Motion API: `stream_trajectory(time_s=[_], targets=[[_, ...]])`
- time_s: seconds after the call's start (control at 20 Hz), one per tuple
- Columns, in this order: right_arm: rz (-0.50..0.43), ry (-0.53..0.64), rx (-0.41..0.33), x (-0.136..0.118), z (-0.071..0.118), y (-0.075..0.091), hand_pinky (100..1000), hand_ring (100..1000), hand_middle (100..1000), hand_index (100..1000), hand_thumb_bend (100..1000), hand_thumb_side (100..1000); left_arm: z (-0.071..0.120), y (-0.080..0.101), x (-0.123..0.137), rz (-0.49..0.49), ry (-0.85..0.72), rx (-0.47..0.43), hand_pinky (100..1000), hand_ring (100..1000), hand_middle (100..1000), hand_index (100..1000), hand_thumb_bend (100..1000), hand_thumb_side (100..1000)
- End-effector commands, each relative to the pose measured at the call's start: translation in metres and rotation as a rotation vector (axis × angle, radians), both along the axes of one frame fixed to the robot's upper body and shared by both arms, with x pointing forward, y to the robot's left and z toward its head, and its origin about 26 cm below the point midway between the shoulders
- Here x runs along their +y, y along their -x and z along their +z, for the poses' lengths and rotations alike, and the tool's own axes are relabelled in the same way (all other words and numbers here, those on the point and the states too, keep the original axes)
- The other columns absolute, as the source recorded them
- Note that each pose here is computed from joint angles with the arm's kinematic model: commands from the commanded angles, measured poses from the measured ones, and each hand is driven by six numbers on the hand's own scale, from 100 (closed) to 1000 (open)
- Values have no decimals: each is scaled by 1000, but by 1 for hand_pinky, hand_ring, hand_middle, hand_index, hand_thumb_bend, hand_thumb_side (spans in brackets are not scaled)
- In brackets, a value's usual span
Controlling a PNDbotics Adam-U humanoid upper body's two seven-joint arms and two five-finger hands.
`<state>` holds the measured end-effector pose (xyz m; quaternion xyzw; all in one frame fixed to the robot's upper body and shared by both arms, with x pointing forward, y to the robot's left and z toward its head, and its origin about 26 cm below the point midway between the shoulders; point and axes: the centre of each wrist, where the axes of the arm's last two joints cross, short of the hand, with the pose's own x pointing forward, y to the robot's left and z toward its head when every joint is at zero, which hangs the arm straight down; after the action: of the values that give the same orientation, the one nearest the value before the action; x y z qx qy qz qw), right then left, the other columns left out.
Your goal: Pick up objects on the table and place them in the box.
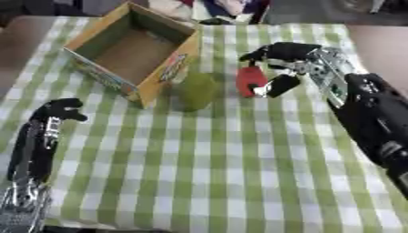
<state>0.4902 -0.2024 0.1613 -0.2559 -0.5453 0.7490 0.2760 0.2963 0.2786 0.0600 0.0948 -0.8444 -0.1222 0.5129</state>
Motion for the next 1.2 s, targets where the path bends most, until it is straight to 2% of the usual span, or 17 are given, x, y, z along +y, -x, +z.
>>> stream_trajectory(time_s=[0.05,0.5,0.85,1.15,1.2], targets=[[0,12,-27,-1,12,-2,793,866,728,951,171,604,8,-2,0,-8,-7,-28,824,577,645,734,100,889],[-5,12,-31,-2,10,-3,780,841,654,841,149,525,8,-2,0,-8,-8,-28,824,578,645,734,100,890],[-7,-5,-51,-3,13,-2,768,823,621,814,106,435,8,-2,0,-9,-8,-28,824,577,645,734,100,890],[10,-29,-92,-1,28,-1,765,818,627,811,100,381,9,-2,0,-7,-9,-28,824,577,645,734,100,890],[15,-34,-101,0,32,-1,765,818,628,812,100,396,9,-2,0,-6,-10,-28,824,578,645,734,100,890]])
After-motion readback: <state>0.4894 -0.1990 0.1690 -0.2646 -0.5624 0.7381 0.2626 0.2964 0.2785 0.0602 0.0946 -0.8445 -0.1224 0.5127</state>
